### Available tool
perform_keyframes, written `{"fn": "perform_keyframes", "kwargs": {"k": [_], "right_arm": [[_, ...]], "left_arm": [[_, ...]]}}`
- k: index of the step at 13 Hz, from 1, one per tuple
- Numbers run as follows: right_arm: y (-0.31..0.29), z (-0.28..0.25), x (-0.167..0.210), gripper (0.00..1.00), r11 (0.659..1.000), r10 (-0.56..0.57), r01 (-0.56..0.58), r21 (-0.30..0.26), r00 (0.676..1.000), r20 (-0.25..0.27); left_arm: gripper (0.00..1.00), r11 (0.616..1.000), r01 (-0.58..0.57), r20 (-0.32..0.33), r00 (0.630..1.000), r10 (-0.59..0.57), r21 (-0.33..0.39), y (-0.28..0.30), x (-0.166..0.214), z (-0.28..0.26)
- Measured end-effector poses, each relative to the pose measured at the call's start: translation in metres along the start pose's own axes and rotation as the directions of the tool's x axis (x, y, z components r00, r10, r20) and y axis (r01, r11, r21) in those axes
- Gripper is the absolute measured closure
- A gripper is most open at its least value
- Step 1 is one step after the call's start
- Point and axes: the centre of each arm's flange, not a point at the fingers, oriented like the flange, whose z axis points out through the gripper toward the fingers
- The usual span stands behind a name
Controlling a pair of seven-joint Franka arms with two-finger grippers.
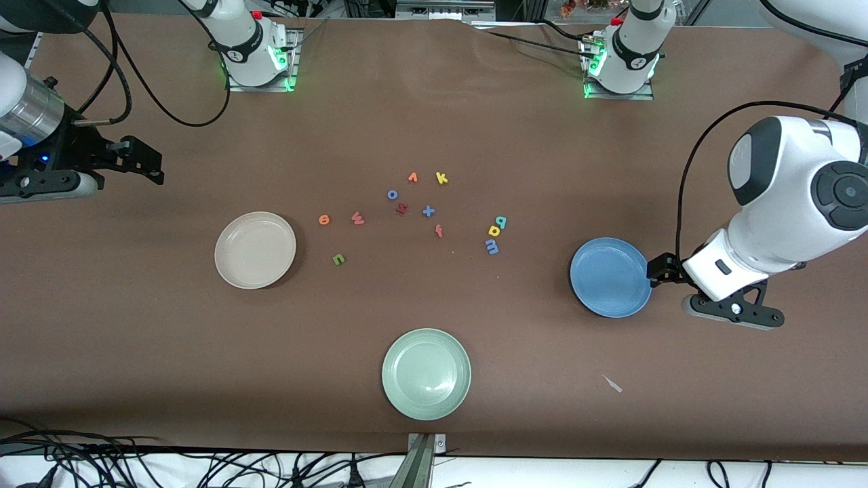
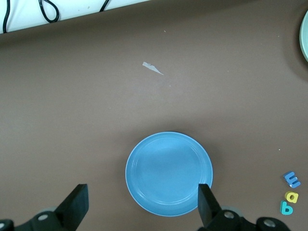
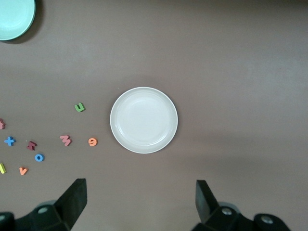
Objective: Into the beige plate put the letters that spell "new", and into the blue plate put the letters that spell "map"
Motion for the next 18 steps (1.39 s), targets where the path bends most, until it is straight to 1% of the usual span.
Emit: {"fn": "perform_keyframes", "kwargs": {"k": [9, 13, 17, 18], "right_arm": [[0.003, 0.003, 0.001, 0.0, 1.0, 0.007, -0.007, -0.001, 1.0, 0.004], [-0.005, 0.025, 0.01, 0.0, 1.0, -0.02, 0.02, -0.003, 0.999, 0.046], [-0.053, 0.046, 0.015, 0.0, 0.996, -0.093, 0.093, -0.004, 0.992, 0.081], [-0.063, 0.057, 0.018, 0.0, 0.995, -0.104, 0.103, 0.014, 0.99, 0.092]], "left_arm": [[0.0, 1.0, 0.001, 0.0, 1.0, -0.001, 0.0, 0.0, 0.0, 0.0], [0.0, 1.0, 0.001, 0.0, 1.0, -0.001, 0.0, 0.0, 0.0, 0.0], [0.0, 1.0, 0.001, 0.0, 1.0, -0.001, 0.0, -0.001, 0.0, 0.0], [0.0, 1.0, 0.001, 0.0, 1.0, -0.001, 0.0, -0.001, 0.0, 0.0]]}}
